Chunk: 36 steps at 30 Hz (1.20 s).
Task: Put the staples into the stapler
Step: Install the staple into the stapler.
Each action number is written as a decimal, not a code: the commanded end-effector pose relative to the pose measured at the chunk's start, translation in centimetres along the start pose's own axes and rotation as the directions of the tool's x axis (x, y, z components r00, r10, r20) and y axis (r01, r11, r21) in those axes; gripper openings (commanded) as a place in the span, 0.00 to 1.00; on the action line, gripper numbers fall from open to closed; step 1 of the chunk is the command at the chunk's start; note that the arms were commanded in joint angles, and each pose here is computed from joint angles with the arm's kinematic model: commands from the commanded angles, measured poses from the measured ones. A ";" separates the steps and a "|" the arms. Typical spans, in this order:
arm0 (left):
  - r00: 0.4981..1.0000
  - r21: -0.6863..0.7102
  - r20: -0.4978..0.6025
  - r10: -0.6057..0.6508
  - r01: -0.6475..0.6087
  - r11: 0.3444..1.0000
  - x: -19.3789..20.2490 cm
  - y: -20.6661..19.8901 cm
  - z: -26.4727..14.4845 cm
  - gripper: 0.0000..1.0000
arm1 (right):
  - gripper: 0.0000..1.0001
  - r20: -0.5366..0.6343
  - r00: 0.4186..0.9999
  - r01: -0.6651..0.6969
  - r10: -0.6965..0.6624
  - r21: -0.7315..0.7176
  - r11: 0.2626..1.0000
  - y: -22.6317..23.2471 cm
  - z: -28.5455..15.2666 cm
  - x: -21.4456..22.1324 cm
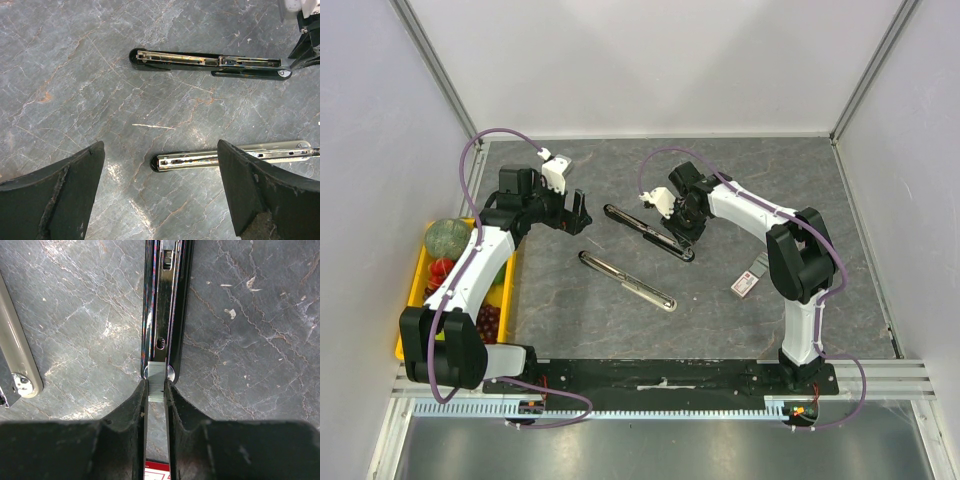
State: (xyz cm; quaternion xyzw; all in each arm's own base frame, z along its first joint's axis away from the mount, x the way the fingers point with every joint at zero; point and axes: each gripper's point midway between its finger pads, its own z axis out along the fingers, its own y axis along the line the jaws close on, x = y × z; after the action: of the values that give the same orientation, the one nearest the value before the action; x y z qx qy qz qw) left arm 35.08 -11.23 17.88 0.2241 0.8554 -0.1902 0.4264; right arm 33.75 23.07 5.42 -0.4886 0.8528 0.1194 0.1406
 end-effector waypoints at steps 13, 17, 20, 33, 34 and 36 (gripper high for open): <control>1.000 0.017 0.018 -0.001 0.000 1.000 -0.4 -0.2 -0.1 1.00 | 0.29 0.045 0.999 0.010 -0.010 -0.007 1.000 0.0 -0.4 -1.7; 1.000 0.016 0.021 -0.001 0.000 1.000 -0.5 -0.2 -0.1 1.00 | 0.29 0.045 0.999 0.012 -0.011 -0.007 1.000 0.0 -0.5 -1.7; 1.000 0.018 0.019 -0.001 0.001 1.000 -0.5 -0.3 -0.1 1.00 | 0.29 0.054 0.998 0.026 -0.026 0.014 1.000 -0.3 -1.1 -2.0; 0.999 0.017 0.036 0.011 -0.012 1.000 -0.9 -0.4 -0.5 1.00 | 0.35 0.046 0.990 0.128 -0.136 0.134 0.983 -4.6 -10.1 5.9; 0.999 0.014 0.040 0.015 -0.015 1.000 -1.0 -0.4 -0.6 1.00 | 0.35 0.023 0.990 0.135 -0.139 0.119 0.984 -4.8 -9.8 8.0; 0.999 0.012 0.041 0.016 -0.016 1.000 -1.0 -0.4 -0.6 1.00 | 0.35 0.021 0.992 0.123 -0.127 0.143 0.982 -5.3 -10.6 10.1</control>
State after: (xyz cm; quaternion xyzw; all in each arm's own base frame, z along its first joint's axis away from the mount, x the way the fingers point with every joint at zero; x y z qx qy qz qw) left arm 35.07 -11.24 17.90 0.2245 0.8551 -0.1905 0.4268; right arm 34.66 12.80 12.21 -0.5030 0.8333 0.0693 0.2189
